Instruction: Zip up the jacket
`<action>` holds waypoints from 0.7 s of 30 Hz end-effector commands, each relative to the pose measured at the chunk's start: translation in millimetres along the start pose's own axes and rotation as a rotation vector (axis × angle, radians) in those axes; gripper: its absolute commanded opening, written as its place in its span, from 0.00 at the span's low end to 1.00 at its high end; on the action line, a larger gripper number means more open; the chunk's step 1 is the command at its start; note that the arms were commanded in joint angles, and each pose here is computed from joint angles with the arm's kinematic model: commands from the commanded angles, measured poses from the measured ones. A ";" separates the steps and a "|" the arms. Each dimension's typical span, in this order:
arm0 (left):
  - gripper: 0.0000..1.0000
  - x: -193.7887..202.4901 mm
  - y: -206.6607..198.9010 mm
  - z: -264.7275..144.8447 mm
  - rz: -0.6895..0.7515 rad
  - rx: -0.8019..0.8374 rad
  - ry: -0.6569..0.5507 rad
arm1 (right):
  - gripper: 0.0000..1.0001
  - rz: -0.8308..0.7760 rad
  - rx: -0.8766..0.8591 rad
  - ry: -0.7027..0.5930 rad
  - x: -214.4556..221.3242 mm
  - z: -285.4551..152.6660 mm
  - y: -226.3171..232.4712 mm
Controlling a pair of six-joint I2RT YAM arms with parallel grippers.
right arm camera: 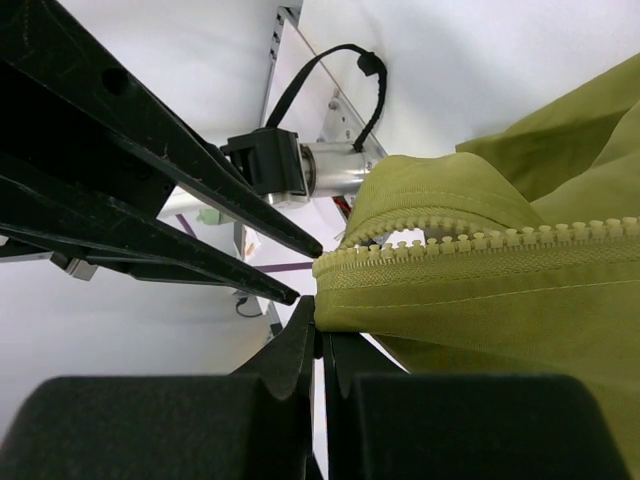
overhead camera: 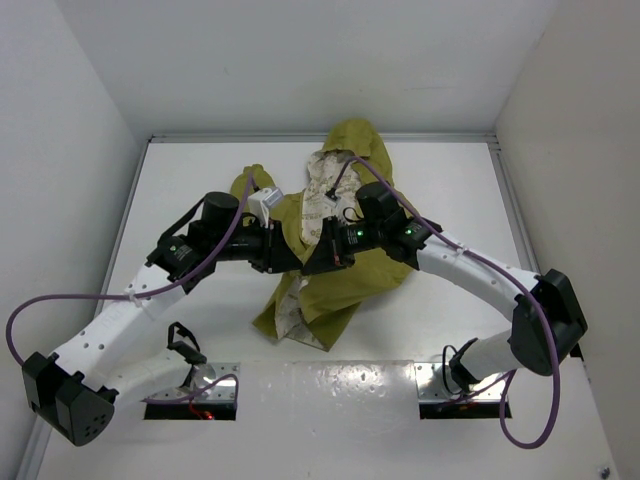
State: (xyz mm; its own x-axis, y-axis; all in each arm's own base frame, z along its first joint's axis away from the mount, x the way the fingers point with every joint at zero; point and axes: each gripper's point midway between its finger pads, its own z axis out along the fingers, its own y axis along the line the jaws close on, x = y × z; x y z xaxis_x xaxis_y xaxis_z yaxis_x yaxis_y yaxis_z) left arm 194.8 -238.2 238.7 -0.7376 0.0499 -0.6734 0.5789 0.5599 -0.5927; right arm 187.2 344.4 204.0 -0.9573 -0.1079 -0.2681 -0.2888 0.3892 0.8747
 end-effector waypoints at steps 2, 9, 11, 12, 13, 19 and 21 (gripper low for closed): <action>0.25 -14.7 -14.5 -2.2 0.028 0.030 -0.041 | 0.00 -0.058 -0.080 -0.033 -12.1 -2.5 26.7; 0.25 -12.6 -10.5 -0.9 0.022 0.015 -0.039 | 0.00 -0.055 -0.088 -0.032 -8.8 -3.9 26.8; 0.25 -13.3 -9.0 -0.7 0.022 0.007 -0.042 | 0.00 -0.057 -0.086 -0.036 -9.2 -4.7 25.5; 0.25 -13.3 -9.0 -0.7 0.022 0.007 -0.043 | 0.00 -0.064 -0.092 -0.031 -7.0 -4.7 28.0; 0.25 -13.3 -9.0 -0.7 0.022 0.007 -0.043 | 0.00 -0.059 -0.089 -0.032 -7.3 -4.9 27.3; 0.24 -10.2 -6.9 0.4 0.017 0.004 -0.035 | 0.00 -0.065 -0.087 -0.035 -6.3 -6.8 26.2; 0.24 -10.8 -5.4 0.5 0.017 -0.005 -0.039 | 0.00 -0.067 -0.089 -0.033 -5.6 -6.9 27.1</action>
State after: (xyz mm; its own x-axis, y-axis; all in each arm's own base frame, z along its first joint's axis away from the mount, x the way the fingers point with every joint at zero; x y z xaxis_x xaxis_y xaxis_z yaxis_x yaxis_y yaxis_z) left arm 199.0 -237.4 239.0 -0.7306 0.0386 -0.6817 0.5747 0.5740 -0.5834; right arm 188.4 346.1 206.4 -0.9546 -0.1017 -0.2799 -0.2974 0.3735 0.8787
